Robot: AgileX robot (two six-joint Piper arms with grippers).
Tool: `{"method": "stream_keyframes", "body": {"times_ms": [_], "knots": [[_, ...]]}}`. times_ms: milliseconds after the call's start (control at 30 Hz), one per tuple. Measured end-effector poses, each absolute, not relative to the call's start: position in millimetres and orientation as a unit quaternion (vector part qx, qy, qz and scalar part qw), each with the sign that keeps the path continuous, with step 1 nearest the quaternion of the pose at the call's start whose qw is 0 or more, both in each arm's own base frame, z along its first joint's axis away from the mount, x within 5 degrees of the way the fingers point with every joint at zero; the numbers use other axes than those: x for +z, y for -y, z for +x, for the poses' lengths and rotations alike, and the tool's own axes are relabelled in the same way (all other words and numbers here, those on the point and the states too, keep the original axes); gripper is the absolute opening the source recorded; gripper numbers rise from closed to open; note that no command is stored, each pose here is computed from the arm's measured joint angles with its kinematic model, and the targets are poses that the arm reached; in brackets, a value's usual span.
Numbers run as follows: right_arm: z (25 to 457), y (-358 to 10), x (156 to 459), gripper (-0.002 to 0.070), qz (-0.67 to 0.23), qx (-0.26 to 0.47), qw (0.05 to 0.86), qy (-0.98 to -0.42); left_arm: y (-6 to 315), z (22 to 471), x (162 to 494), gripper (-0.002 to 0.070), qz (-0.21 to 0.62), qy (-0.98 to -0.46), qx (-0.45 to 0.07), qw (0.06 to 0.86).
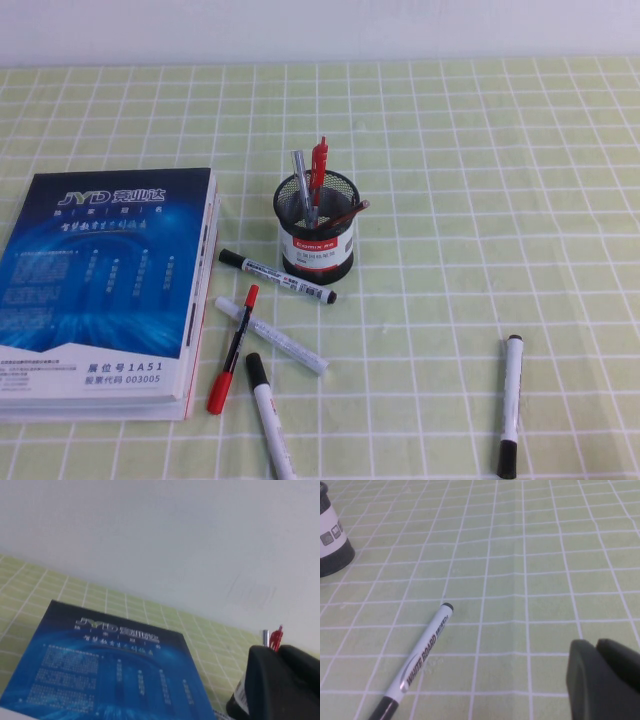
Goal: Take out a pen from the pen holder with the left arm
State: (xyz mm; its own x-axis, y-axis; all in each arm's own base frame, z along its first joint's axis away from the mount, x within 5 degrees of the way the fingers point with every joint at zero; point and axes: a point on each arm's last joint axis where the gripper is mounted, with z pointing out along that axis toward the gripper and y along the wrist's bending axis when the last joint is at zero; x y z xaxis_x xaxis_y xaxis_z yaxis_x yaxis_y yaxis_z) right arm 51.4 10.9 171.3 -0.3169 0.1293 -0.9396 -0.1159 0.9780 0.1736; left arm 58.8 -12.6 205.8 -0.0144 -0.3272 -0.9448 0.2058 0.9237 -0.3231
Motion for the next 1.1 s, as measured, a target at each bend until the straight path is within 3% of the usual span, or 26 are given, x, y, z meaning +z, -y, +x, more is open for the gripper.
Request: {"method": "stream_keyframes", "body": {"times_ms": [133, 400, 567, 700, 1100], "knots": [[51.4, -10.9, 171.3, -0.0015, 0.004, 0.105, 0.584, -0.805, 10.7, 55.7, 206.2, 0.0, -0.051, -0.677, -0.19, 0.709], [51.4, -10.9, 171.3, -0.0015, 0.004, 0.105, 0.584, -0.805, 5.3, 56.8, 198.1, 0.0, -0.075, -0.707, -0.161, 0.684], [51.4, -10.9, 171.3, -0.0015, 0.004, 0.105, 0.584, -0.805, 1.5, 54.7, 178.2, 0.0, -0.021, -0.783, -0.07, 0.617], [51.4, -10.9, 171.3, -0.0015, 0.004, 0.105, 0.584, -0.805, 2.1, 53.3, 173.2, 0.0, 0.038, -0.8, -0.027, 0.598], [51.4, -10.9, 171.3, -0.0015, 0.004, 0.105, 0.584, -0.805, 3.4, 52.9, 172.3, 0.0, 0.067, -0.802, -0.015, 0.594]]}}
